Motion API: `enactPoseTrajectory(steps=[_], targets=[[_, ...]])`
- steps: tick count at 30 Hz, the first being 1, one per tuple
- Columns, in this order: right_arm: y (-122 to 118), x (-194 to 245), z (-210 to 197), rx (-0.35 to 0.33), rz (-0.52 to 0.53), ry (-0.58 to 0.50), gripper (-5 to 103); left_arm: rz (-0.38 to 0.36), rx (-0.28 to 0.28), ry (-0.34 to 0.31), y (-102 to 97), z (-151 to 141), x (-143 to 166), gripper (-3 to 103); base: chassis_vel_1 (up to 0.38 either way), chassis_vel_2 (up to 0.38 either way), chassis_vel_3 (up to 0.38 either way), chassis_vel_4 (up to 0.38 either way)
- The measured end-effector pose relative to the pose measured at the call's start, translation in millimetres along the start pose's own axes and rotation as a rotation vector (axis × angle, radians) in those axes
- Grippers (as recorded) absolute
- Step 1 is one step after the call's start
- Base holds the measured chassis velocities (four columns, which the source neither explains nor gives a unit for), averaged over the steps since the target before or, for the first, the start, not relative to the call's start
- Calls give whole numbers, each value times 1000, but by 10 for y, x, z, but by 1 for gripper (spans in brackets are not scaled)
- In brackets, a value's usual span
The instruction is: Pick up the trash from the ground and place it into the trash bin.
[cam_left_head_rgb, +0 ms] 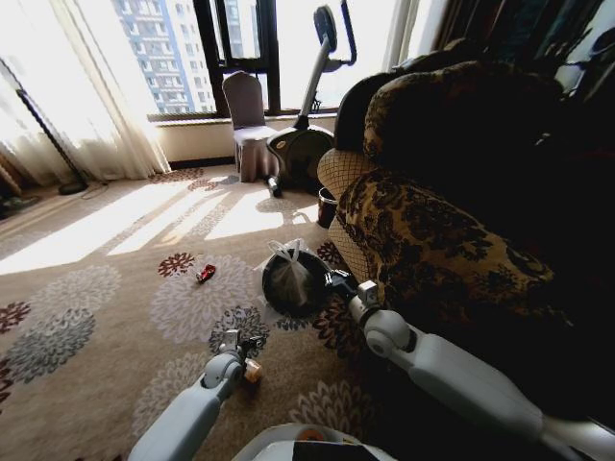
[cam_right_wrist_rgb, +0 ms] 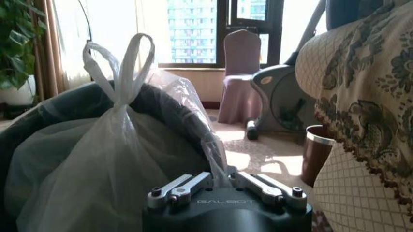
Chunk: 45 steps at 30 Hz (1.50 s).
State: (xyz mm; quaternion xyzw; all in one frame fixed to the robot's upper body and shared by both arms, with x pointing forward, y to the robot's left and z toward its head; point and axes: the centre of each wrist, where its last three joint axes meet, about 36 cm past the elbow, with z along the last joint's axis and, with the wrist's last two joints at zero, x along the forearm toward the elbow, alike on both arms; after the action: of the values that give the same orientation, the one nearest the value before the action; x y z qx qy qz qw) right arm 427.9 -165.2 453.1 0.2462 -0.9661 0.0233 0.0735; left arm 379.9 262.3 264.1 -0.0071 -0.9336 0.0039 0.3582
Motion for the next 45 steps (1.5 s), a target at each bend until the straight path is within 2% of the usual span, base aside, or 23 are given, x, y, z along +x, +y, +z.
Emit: enactPoseTrajectory(steps=[8, 12, 16, 17, 19, 21, 22, 23, 24, 27, 28, 29, 30, 33, 39, 45], targets=[[-66, 11, -15, 3, 10, -14, 0, 5, -24, -5, 56, -32, 14, 100, 225, -3, -231, -2], [-65, 7, -19, -2, 10, -20, 0, 47, -7, 46, 58, -12, -27, 100, 235, -20, -224, 34], [-96, 53, -22, 4, 14, -18, 0, 91, 69, 143, -75, -81, -80, 100, 51, -10, -54, 12], [-96, 53, -22, 4, 14, -18, 0, 91, 69, 143, -75, -81, -80, 100, -74, -6, 15, 2], [-125, 68, -21, 9, 20, -16, 0, 94, 92, 183, -122, -148, -87, 100, -78, -14, 55, 0], [-140, 81, -27, 12, 24, -16, 0, 64, 135, 217, -139, -231, -73, 100, -73, -30, 30, -9], [-143, 83, -32, 13, 24, -18, 0, 39, 183, 231, -161, -287, -39, 100, 0, 0, 0, 0], [-143, 83, -32, 13, 24, -18, 0, 39, 183, 231, -161, -287, -39, 100, 0, 0, 0, 0], [-143, 83, -34, 13, 24, -19, 0, 26, 217, 239, -188, -329, -4, 102, 0, 0, 0, 0], [-131, 70, -36, 9, 23, -22, 0, -41, 313, 244, -331, -449, 131, 94, 0, 0, 0, 0], [-131, 70, -36, 9, 23, -22, 0, -41, 313, 244, -331, -449, 131, 94, 0, 0, 0, 0], [-123, 56, -44, 7, 21, -25, 0, -77, 357, 260, -408, -495, 175, 97, 0, 0, 0, 0], [-117, 49, -50, 7, 20, -27, 0, -88, 372, 268, -433, -506, 184, 98, 0, 0, 0, 0], [-103, 39, -58, 4, 17, -31, 0, -105, 389, 281, -462, -502, 187, 99, 0, 0, 0, 0], [-82, 58, -52, 3, 12, -30, 0, -145, 424, 337, -457, -286, 88, 100, 0, 0, 0, 0], [-102, 65, -55, 9, 16, -31, 0, -170, 443, 348, -434, -225, -42, 100, 0, 0, 0, 0]])
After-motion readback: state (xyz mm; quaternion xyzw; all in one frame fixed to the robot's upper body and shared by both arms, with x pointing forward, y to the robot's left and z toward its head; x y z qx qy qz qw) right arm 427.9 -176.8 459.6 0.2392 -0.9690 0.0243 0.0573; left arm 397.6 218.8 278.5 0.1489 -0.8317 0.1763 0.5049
